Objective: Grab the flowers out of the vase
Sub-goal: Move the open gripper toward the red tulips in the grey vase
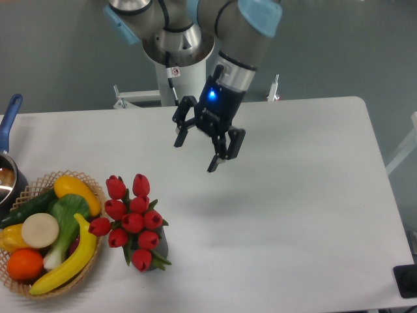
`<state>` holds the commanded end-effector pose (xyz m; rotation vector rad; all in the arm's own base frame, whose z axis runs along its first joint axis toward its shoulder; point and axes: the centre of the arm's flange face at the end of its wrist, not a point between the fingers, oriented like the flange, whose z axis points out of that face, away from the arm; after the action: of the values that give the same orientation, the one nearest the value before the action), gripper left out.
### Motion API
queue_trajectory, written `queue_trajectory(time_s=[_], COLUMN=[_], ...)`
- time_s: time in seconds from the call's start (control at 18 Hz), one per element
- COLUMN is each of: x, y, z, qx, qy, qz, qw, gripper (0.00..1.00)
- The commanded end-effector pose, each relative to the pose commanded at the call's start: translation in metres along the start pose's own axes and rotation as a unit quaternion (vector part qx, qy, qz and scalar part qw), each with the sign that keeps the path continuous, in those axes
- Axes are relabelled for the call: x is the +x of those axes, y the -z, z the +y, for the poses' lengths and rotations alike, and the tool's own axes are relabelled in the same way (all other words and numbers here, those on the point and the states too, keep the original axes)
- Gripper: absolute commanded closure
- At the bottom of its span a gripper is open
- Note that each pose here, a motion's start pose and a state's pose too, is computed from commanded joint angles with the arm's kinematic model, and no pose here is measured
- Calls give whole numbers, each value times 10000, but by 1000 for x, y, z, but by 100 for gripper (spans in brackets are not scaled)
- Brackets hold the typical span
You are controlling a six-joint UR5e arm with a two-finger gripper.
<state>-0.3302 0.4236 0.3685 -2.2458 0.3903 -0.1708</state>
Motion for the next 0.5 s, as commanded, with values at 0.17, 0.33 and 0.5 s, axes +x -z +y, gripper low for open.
queue_trajectory(time_s=[0.17,0.33,0.5], x=[-7,-20,-34], y=[-16,-29,-41], z=[-5,-8,-28], qx=[349,419,432], qy=[-46,85,240], qz=[156,255,326], qw=[9993,9988,9982], gripper=[0,0,0])
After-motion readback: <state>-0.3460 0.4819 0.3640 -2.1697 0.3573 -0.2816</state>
